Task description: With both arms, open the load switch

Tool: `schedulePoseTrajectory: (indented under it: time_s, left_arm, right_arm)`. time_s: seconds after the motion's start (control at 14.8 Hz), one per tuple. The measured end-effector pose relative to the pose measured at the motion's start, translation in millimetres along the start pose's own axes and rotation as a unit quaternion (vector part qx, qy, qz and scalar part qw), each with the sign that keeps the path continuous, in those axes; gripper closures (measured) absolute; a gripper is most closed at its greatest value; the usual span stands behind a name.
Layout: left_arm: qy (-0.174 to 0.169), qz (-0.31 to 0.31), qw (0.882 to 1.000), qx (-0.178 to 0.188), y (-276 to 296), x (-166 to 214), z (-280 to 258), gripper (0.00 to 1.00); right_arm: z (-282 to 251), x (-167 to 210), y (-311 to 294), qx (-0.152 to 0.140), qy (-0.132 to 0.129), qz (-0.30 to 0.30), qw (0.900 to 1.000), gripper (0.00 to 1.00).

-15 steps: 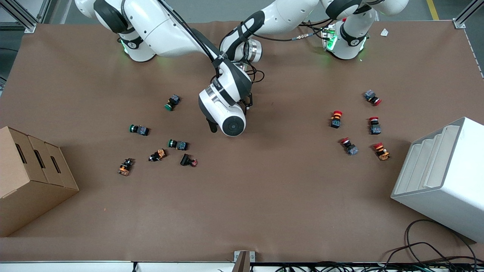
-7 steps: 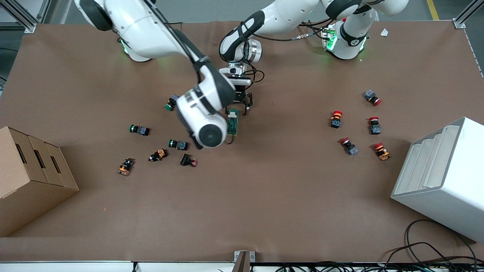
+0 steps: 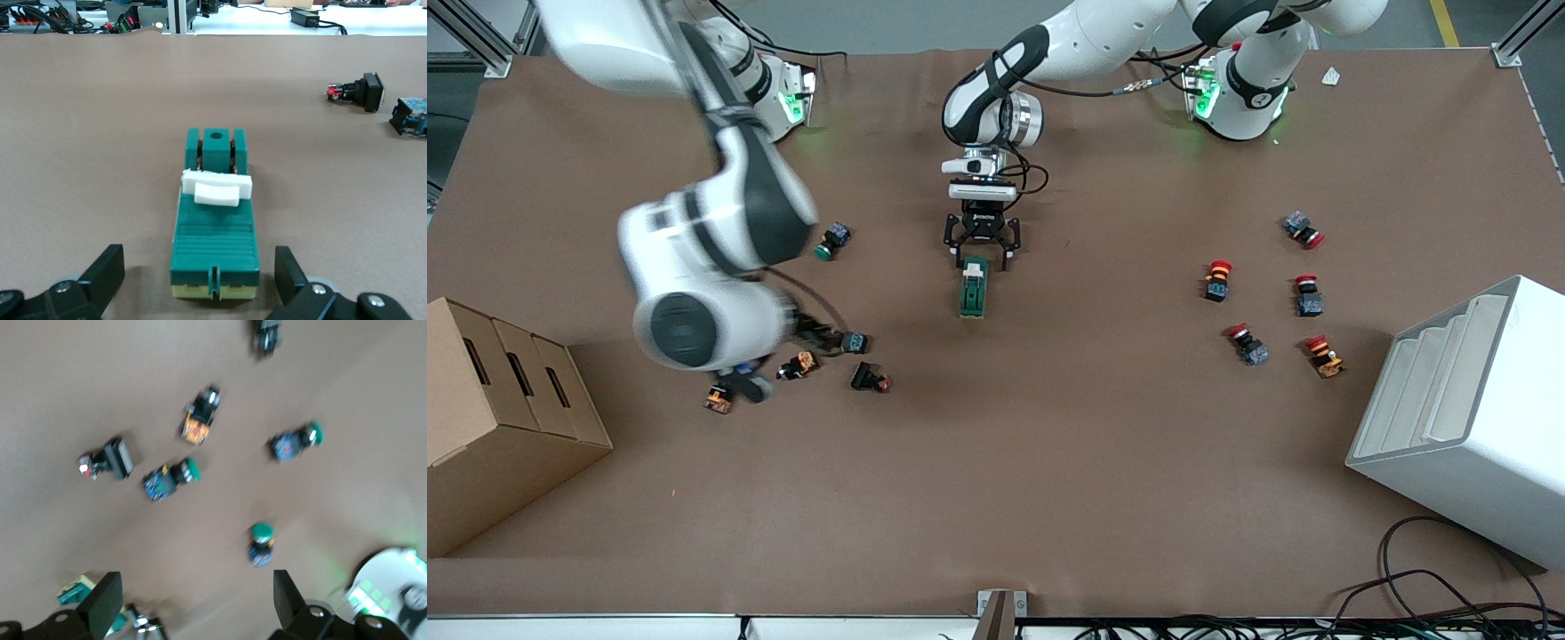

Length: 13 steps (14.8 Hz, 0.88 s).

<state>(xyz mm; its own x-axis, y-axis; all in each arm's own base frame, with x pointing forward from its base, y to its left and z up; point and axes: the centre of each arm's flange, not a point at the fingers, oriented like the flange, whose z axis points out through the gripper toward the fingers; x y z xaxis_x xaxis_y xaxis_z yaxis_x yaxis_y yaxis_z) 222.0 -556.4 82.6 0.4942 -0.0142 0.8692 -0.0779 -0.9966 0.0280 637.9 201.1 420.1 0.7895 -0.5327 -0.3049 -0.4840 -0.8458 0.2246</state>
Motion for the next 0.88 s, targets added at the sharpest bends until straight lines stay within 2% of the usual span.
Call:
schedulePoseTrajectory:
  time_s: [0.2, 0.47, 0.68, 0.88]
  left_arm:
    - [-0.004, -0.002, 1.0, 0.011, 9.5, 11.7, 1.5, 0.0]
    - [-0.023, -0.013, 0.999, 0.038, 23.6, 29.9, -1.1, 0.0]
    - [-0.057, -0.027, 0.996, 0.066, 43.7, 53.2, -9.2, 0.0]
    - [-0.087, -0.026, 0.992, 0.085, 58.4, 83.7, -16.9, 0.0]
  right_arm:
    - [-31.8, 49.5, 73.6, 0.015, 0.02, -0.106, 0.994, 0.0]
    - [-59.4, 78.4, 138.4, 0.001, 0.052, -0.237, 0.97, 0.0]
    - [-69.8, 96.4, 179.6, 0.008, 0.059, -0.267, 0.962, 0.0]
    - [-75.6, 107.1, 208.6, 0.014, 0.061, -0.266, 0.962, 0.0]
